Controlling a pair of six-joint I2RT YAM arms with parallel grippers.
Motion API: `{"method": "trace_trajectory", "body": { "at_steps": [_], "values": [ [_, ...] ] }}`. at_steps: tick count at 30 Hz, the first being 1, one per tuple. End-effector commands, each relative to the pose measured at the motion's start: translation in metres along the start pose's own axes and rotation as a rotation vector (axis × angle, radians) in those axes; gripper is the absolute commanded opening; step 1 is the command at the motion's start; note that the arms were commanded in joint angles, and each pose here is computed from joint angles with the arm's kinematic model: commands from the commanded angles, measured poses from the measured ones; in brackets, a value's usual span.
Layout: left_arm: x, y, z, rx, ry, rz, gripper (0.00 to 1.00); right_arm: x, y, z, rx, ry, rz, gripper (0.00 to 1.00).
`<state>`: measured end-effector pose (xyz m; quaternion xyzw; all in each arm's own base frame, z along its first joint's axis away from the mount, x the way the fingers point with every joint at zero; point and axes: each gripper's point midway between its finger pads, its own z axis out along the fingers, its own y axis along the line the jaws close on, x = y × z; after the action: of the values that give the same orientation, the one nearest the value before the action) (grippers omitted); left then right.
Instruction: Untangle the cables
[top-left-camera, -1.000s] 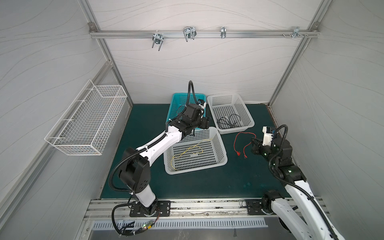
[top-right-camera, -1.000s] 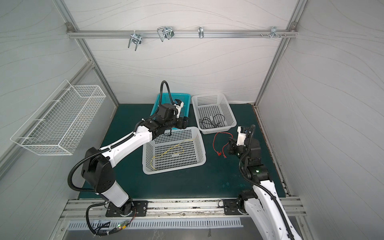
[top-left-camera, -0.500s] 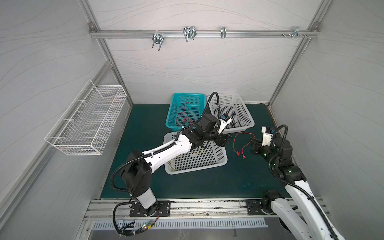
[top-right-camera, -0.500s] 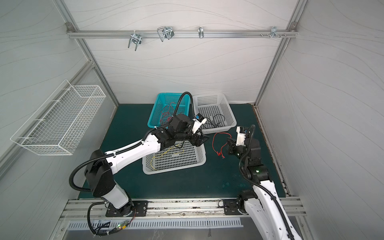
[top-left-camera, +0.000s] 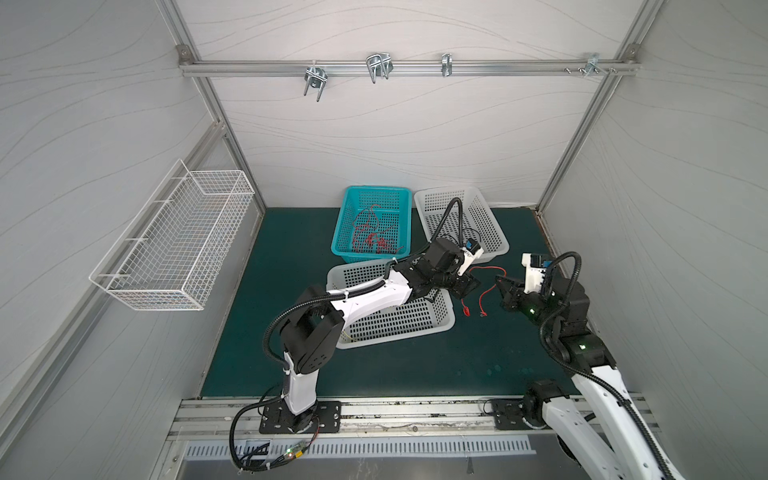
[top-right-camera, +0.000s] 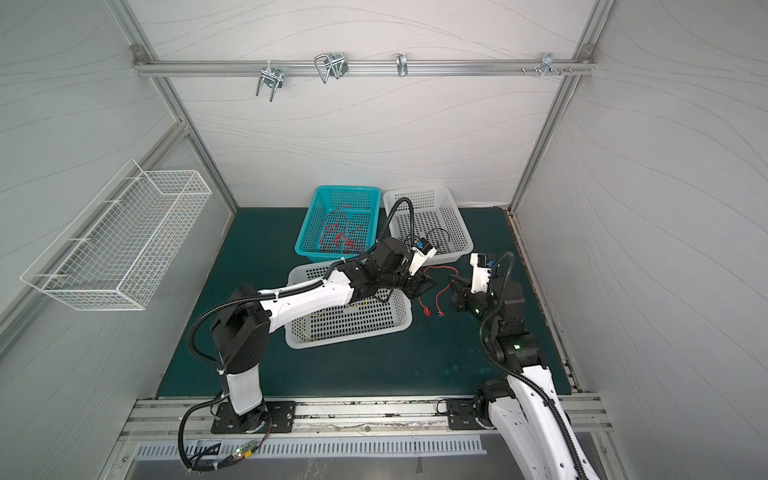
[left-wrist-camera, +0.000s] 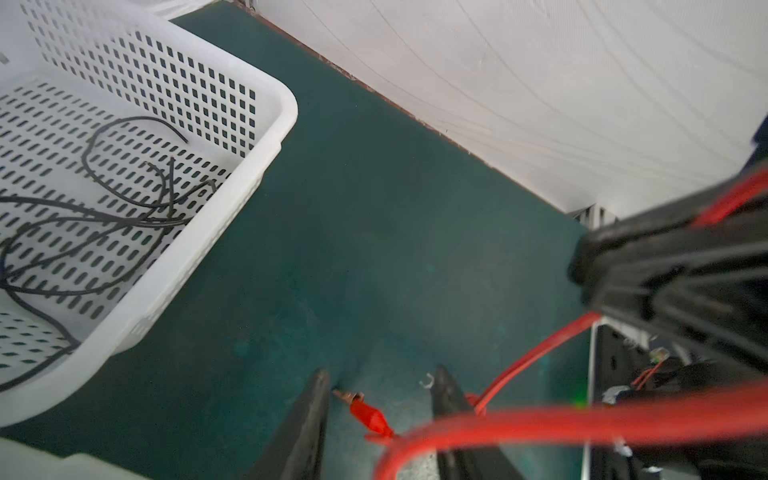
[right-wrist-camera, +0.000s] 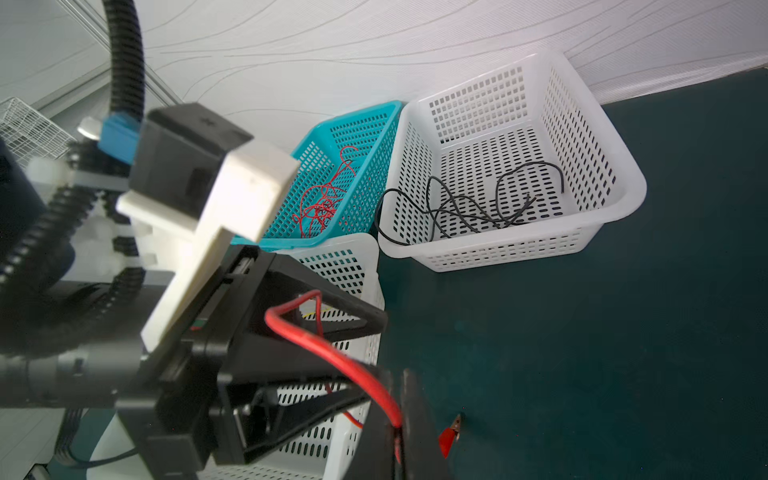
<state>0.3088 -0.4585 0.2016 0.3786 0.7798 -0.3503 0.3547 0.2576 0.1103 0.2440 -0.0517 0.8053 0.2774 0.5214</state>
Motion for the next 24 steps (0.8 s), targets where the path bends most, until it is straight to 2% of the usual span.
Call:
{"method": "trace_trajectory", "body": {
  "at_steps": [1,4,11,15,21,24],
  "values": [
    [-0.04,-0.014,-0.009,0.043,-0.103,0.027,0.21,-0.02,0.013,-0.007,-0.041,-0.056,-0.035,0.0],
    [-0.046,-0.016,-0.015,0.042,-0.12,0.027,0.0,-0.019,0.012,-0.006,-0.032,-0.053,-0.032,0.0],
    [-0.069,-0.026,-0.034,0.061,-0.185,0.029,0.0,-0.015,0.005,-0.003,-0.005,-0.046,-0.022,0.01],
    [-0.092,-0.033,-0.056,0.051,-0.259,0.052,0.0,-0.012,-0.006,-0.002,0.048,-0.042,-0.004,0.24],
    [-0.118,-0.01,-0.09,-0.145,-0.336,0.081,0.0,-0.004,-0.019,0.0,0.106,-0.03,0.006,0.53],
    [-0.126,0.006,-0.108,-0.25,-0.357,0.095,0.0,0.001,-0.024,0.004,0.121,-0.021,0.008,0.73]
  ]
}}
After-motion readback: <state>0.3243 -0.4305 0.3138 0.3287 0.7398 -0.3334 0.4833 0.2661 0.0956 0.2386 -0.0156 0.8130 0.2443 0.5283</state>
